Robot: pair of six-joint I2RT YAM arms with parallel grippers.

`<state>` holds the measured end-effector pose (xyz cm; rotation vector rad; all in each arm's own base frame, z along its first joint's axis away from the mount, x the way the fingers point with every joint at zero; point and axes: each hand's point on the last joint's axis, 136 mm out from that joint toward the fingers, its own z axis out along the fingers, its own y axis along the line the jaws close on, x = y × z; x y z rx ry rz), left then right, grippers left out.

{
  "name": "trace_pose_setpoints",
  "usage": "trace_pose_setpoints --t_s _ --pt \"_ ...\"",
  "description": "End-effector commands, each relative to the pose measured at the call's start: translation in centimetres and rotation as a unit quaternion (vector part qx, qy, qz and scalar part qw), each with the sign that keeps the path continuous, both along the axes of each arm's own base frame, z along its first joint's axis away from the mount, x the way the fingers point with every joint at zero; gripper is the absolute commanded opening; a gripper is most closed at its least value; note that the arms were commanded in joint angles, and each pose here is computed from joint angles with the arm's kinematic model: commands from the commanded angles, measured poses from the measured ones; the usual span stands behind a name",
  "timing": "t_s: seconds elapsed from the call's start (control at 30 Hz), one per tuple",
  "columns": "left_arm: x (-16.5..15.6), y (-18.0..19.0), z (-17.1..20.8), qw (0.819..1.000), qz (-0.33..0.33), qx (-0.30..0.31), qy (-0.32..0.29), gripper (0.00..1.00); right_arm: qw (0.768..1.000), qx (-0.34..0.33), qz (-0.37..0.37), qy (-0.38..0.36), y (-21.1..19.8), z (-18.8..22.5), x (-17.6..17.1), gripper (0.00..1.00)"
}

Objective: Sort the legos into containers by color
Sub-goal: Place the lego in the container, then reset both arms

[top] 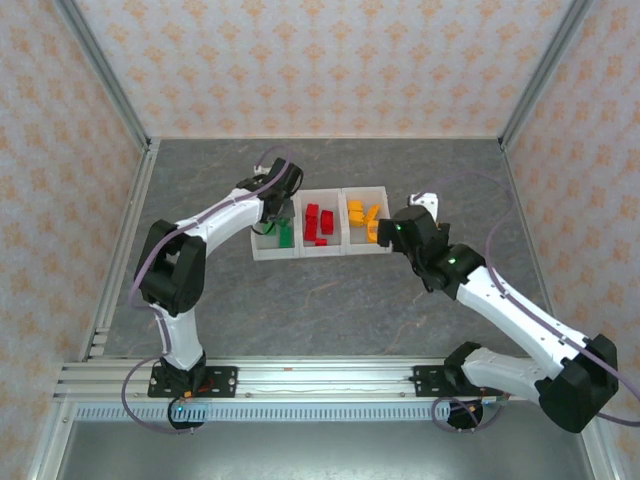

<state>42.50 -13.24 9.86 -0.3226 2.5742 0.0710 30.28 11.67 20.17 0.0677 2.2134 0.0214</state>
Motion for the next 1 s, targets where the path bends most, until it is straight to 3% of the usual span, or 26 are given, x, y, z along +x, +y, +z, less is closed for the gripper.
trace_pose_setpoints --t_s 0.0,0.4,0.7,0.87,0.97 --pt "-1.6 0.4 0.9 1.000 -0.018 0.003 0.006 0.43 1.000 -0.003 0.013 0.008 0.5 -0.4 0.3 1.00" --pt "-3.7 0.7 4.0 0.999 -0.026 -0.019 -0.027 0.58 0.999 -0.006 0.023 0.035 1.5 -2.4 0.8 1.00" --pt "-4.7 2.1 13.3 0.977 -0.030 -0.053 -0.203 0.99 1.000 -0.012 0.007 0.024 0.9 -1.9 1.0 1.00" --pt "-5.2 4.6 16.5 0.956 -0.019 -0.018 -0.291 0.99 0.999 -0.044 -0.020 -0.004 -0.1 -0.7 2.2 1.00" --pt "-5.9 7.3 17.6 0.934 0.022 0.029 -0.357 0.99 0.997 -0.048 -0.039 -0.055 -1.0 1.6 3.3 1.00"
